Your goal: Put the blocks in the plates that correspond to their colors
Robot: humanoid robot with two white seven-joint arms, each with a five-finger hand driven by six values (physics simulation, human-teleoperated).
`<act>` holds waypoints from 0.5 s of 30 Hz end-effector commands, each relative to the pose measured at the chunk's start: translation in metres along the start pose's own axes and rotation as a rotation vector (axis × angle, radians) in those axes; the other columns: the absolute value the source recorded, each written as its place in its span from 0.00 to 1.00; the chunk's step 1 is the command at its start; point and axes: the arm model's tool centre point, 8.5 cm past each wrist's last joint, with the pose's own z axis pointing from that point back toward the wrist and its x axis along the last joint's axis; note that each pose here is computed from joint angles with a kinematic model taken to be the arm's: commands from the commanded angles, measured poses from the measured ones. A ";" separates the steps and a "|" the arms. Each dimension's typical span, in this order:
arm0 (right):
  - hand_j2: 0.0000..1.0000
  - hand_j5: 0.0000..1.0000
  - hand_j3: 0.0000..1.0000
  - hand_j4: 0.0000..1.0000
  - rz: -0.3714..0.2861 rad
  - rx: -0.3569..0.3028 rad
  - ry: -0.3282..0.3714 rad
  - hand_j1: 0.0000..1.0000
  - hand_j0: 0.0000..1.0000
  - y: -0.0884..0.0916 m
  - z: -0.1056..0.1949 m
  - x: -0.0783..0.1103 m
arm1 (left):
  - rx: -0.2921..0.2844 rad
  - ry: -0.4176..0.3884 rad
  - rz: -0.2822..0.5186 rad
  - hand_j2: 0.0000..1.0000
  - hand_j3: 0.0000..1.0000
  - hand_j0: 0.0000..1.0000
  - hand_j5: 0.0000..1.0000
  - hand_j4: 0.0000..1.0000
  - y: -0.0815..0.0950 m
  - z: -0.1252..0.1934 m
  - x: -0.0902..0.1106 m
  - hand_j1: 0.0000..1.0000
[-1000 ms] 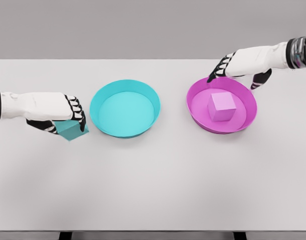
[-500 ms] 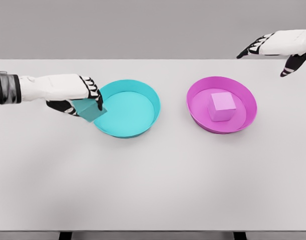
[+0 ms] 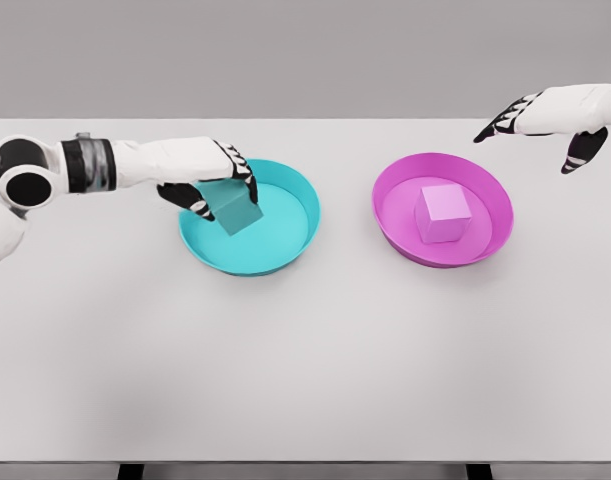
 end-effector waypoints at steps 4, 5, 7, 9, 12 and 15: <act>1.00 1.00 1.00 1.00 -0.004 -0.010 -0.003 1.00 1.00 -0.003 -0.002 0.001 | -0.002 -0.007 0.037 0.59 0.59 0.59 0.59 0.59 -0.006 -0.029 -0.001 0.59; 1.00 1.00 1.00 1.00 -0.006 -0.006 -0.003 1.00 1.00 -0.001 -0.003 0.001 | -0.002 -0.007 0.037 0.60 0.60 0.60 0.60 0.60 -0.006 -0.029 -0.001 0.60; 1.00 1.00 1.00 1.00 -0.005 -0.003 -0.002 1.00 1.00 0.001 -0.002 0.001 | -0.001 -0.014 0.038 0.60 0.60 0.60 0.60 0.60 -0.006 -0.033 0.001 0.60; 1.00 1.00 1.00 1.00 -0.019 0.004 0.015 1.00 1.00 0.006 0.001 -0.005 | -0.013 0.001 0.030 0.73 0.73 0.73 0.73 0.73 -0.008 -0.032 -0.002 0.73; 1.00 1.00 1.00 1.00 -0.021 0.002 0.019 1.00 1.00 0.005 0.002 -0.007 | -0.017 0.022 0.041 0.93 0.93 0.93 0.93 0.93 -0.009 -0.029 -0.009 0.93; 1.00 1.00 1.00 1.00 -0.012 -0.009 0.024 1.00 1.00 0.000 0.006 -0.007 | -0.018 0.025 0.042 0.99 0.99 0.99 0.99 0.99 -0.009 -0.029 -0.010 0.99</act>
